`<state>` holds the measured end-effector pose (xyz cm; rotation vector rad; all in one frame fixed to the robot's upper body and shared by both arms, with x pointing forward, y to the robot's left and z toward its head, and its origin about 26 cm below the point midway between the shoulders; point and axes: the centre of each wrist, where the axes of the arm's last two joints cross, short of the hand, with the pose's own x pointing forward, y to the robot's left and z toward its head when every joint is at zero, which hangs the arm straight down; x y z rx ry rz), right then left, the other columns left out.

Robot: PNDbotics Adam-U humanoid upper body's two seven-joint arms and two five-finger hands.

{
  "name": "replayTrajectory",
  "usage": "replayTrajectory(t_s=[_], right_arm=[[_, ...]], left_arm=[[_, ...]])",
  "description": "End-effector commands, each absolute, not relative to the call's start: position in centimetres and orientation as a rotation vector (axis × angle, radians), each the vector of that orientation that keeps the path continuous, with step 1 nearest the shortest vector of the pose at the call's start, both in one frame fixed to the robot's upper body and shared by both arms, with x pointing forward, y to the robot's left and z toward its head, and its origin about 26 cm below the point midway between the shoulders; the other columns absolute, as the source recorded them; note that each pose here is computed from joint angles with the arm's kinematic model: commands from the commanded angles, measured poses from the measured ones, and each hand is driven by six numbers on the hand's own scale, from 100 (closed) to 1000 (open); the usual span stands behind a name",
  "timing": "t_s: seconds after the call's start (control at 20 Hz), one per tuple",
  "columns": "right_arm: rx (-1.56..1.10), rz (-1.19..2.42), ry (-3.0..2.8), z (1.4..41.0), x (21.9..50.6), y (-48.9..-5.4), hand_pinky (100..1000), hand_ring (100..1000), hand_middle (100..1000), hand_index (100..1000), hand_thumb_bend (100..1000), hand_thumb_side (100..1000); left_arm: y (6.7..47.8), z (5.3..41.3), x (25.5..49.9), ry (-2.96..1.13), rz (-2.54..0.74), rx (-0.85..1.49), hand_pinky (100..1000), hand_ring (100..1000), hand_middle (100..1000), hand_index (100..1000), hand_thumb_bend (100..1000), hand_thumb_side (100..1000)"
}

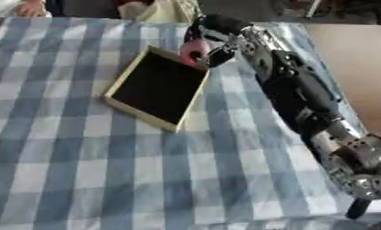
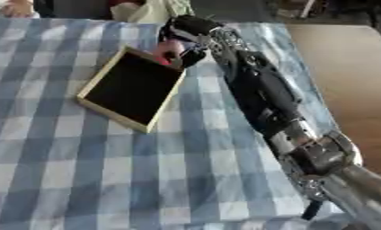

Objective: Pick up objects on the table and place them in the box.

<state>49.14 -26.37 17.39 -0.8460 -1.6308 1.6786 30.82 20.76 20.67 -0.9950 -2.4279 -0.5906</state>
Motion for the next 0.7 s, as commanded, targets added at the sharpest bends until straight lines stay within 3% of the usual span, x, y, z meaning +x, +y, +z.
replayTrajectory(t_s=[0.05, 0.2, 0.25, 0.4, 0.7], right_arm=[[-0.895, 1.713, -1.612, 17.9, 49.3, -26.4, 810, 696, 571, 758, 100, 100], [-0.912, 1.760, -1.589, 17.7, 49.3, -26.2, 824, 737, 624, 783, 100, 100], [-0.921, 1.777, -1.581, 17.8, 49.3, -26.2, 834, 771, 705, 810, 100, 100], [-0.956, 1.818, -1.557, 18.0, 49.1, -26.3, 857, 818, 764, 831, 104, 100], [-1.080, 1.918, -1.547, 19.5, 48.4, -25.8, 883, 855, 785, 832, 203, 100]], left_arm=[[20.6, 21.4, 30.5, -2.449, -0.625, -1.004, 614, 728, 708, 780, 100, 619], [20.6, 21.4, 30.5, -2.448, -0.632, -1.005, 614, 727, 708, 780, 100, 618], [20.6, 21.4, 30.5, -2.447, -0.634, -1.005, 614, 726, 707, 780, 100, 617], [20.6, 21.3, 30.5, -2.443, -0.640, -1.003, 613, 725, 706, 779, 100, 617], [20.6, 21.2, 30.5, -2.437, -0.653, -0.997, 613, 724, 706, 780, 100, 616]])
